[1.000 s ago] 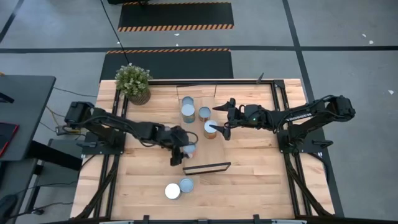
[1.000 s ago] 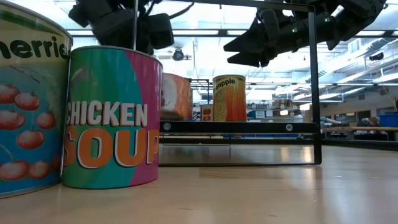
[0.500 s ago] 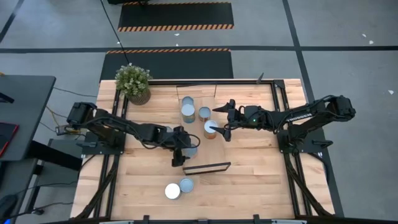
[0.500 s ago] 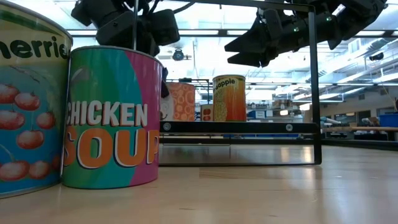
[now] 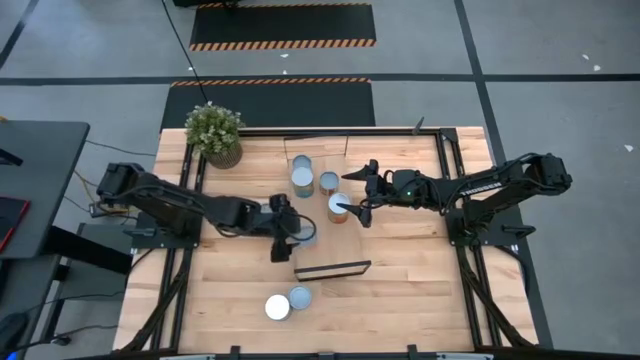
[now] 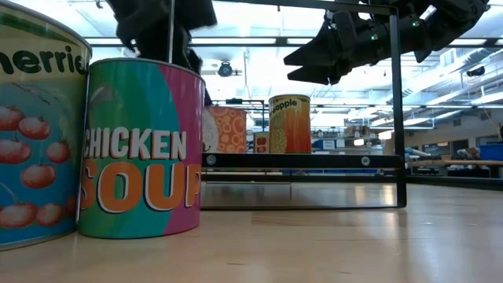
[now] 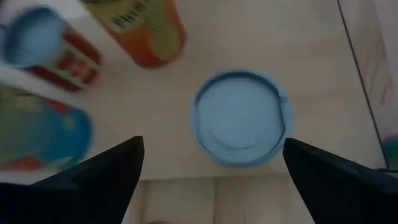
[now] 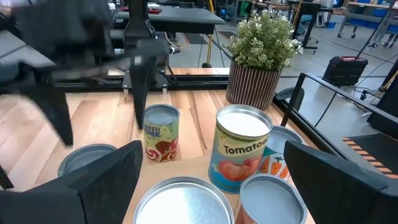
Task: Pick and place cans onto a shelf
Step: Put the canned meatball sauce on the shelf, then put the canned spaghetti sauce on the shelf
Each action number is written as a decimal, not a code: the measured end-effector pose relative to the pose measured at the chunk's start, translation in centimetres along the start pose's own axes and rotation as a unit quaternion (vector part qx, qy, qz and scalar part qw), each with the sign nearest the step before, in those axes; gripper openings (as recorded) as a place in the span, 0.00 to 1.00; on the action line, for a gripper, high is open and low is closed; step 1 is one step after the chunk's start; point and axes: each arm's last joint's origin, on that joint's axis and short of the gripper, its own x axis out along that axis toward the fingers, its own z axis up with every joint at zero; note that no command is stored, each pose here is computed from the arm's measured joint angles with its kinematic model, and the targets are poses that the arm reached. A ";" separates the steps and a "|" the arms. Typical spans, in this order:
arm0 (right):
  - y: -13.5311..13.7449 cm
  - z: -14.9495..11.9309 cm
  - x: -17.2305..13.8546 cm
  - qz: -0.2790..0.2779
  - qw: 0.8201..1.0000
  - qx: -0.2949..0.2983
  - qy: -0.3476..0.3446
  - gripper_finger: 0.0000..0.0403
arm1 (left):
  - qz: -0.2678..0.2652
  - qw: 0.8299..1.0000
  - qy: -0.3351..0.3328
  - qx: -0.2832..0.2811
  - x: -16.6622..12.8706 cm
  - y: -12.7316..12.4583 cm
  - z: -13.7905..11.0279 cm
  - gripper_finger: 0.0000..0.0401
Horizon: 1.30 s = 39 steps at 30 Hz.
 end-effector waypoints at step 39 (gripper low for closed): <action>0.1 0.0 0.0 0.002 1.000 -0.003 -0.001 0.99 | 0.105 0.955 -0.036 -0.274 0.0 1.2 -14.7 0.97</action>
